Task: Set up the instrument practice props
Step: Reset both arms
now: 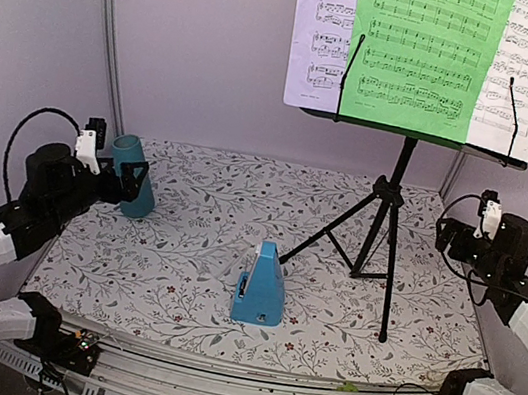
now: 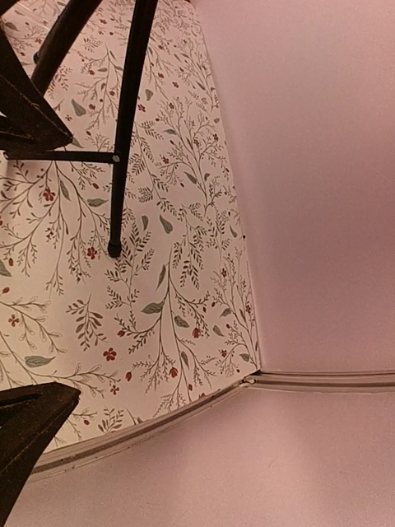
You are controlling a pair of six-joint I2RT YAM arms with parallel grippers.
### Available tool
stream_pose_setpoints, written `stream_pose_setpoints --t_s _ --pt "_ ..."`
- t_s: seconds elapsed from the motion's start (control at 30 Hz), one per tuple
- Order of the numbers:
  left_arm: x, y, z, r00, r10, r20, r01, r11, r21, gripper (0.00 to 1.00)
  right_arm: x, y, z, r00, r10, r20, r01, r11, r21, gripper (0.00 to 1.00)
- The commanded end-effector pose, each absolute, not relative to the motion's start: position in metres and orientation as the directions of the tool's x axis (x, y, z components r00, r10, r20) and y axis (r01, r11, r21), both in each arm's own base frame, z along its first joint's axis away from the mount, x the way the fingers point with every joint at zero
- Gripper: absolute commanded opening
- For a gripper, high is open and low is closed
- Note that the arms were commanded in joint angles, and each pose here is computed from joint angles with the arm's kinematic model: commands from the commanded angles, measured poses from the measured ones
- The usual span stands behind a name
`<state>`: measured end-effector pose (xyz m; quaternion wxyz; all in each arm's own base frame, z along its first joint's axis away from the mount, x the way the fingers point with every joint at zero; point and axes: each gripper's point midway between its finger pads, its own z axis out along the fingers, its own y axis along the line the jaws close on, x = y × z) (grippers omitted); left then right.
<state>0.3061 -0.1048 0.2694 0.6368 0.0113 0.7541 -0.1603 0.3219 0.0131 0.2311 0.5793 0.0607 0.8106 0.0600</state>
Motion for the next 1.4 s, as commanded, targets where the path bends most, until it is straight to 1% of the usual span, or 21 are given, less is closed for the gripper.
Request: stream_pose_setpoints --t_s 0.0,0.1,0.17,0.23,0.3,0.37,0.5,0.63,0.73,0.93,1.0,1.1,1.13,1.23,1.37 --pt "0.318 -0.077 0.248 -0.213 -0.24 -0.947 0.149 0.95 -0.275 0.99 0.347 -0.015 0.244 -0.181 0.165 -0.969 0.092 0.984 0.151 0.99" --pt "0.326 -0.056 0.239 -0.215 -0.265 -0.94 0.09 0.953 -0.289 1.0 0.354 -0.036 0.232 -0.139 0.186 -0.973 0.157 0.974 0.164 0.99" --pt "0.331 -0.044 0.234 -0.212 -0.268 -0.94 0.053 0.957 -0.285 0.99 0.358 -0.044 0.222 -0.113 0.159 -0.981 0.187 0.973 0.136 0.99" --pt "0.336 -0.033 0.23 -0.189 -0.264 -0.946 0.01 0.963 -0.271 0.99 0.364 -0.051 0.201 -0.125 0.137 -0.983 0.222 0.969 0.107 0.99" --pt "0.339 -0.021 0.226 -0.167 -0.25 -0.954 -0.049 0.968 -0.245 0.99 0.364 -0.054 0.188 -0.102 0.131 -0.986 0.238 0.966 0.104 0.99" --pt "0.341 -0.009 0.222 -0.143 -0.23 -0.963 -0.105 0.971 -0.216 0.99 0.362 -0.055 0.18 -0.068 0.137 -0.988 0.241 0.964 0.117 0.99" --pt "0.349 0.001 0.216 -0.104 -0.183 -0.978 -0.155 0.974 -0.165 0.99 0.359 -0.053 0.173 -0.002 0.144 -0.99 0.22 0.965 0.14 0.99" --pt "0.36 0.012 0.203 -0.116 -0.113 -0.987 -0.213 0.973 -0.086 0.99 0.362 -0.043 0.176 0.035 0.115 -0.993 0.158 0.98 0.119 0.99" --pt "0.363 0.015 0.195 -0.096 -0.077 -0.992 -0.223 0.973 -0.054 0.99 0.363 -0.035 0.173 0.066 0.117 -0.991 0.107 0.986 0.124 0.99" --pt "0.368 0.023 0.183 -0.069 -0.016 -0.997 -0.242 0.97 0.001 0.99 0.369 -0.018 0.164 0.055 0.095 -0.994 0.012 0.995 0.096 0.99" --pt "0.369 0.029 0.173 -0.082 -0.019 -0.996 -0.252 0.968 0.003 0.99 0.372 -0.017 0.161 0.03 0.091 -0.995 0.008 0.996 0.091 0.99" --pt "0.369 0.031 0.168 -0.057 -0.008 -0.998 -0.237 0.972 0.006 0.99 0.373 -0.016 0.161 0.03 0.088 -0.996 0.0 0.996 0.088 0.99" --pt "0.374 0.029 0.167 -0.072 0.005 -0.997 -0.222 0.975 0.021 0.99 0.374 -0.016 0.161 0.029 0.089 -0.996 0.0 0.996 0.089 0.99" --pt "0.38 0.026 0.17 -0.048 0.055 -0.997 -0.188 0.98 0.063 1.0 0.374 -0.016 0.162 0.029 0.09 -0.996 0.0 0.996 0.09 0.99" --pt "0.374 0.029 0.162 0.0 0.032 -0.999 -0.175 0.984 0.032 0.99 0.375 -0.014 0.161 0.022 0.089 -0.996 -0.01 0.996 0.088 0.99"
